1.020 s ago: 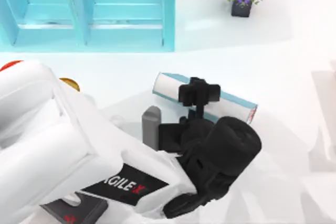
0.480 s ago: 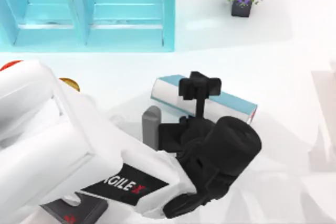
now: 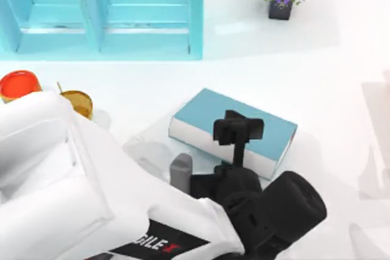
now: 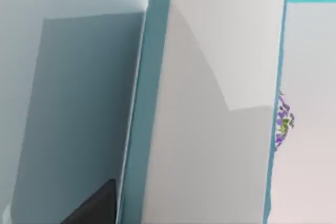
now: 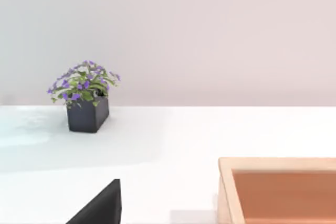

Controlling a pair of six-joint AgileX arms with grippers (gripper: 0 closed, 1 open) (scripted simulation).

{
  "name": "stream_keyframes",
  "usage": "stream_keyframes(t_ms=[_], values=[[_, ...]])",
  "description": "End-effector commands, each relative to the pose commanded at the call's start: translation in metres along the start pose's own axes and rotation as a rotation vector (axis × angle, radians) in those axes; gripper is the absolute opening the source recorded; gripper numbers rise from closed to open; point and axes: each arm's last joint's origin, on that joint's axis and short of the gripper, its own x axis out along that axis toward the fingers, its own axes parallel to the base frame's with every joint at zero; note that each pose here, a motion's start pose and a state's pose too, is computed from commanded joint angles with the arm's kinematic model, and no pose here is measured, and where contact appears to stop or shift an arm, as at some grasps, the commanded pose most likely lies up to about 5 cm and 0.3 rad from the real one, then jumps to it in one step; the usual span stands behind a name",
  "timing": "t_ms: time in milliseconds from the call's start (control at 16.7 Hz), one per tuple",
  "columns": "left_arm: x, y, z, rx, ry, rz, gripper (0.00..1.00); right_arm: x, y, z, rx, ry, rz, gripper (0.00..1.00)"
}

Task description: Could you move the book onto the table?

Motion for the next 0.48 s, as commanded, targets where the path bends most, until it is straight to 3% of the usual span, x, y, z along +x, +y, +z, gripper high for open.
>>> stream_keyframes(t_ms=[480], values=[[-0.077, 0.017, 0.004, -0.006, 0.013, 0.004, 1.00, 0.000, 0.000, 0.000, 0.000, 0.000, 0.000, 1.00]])
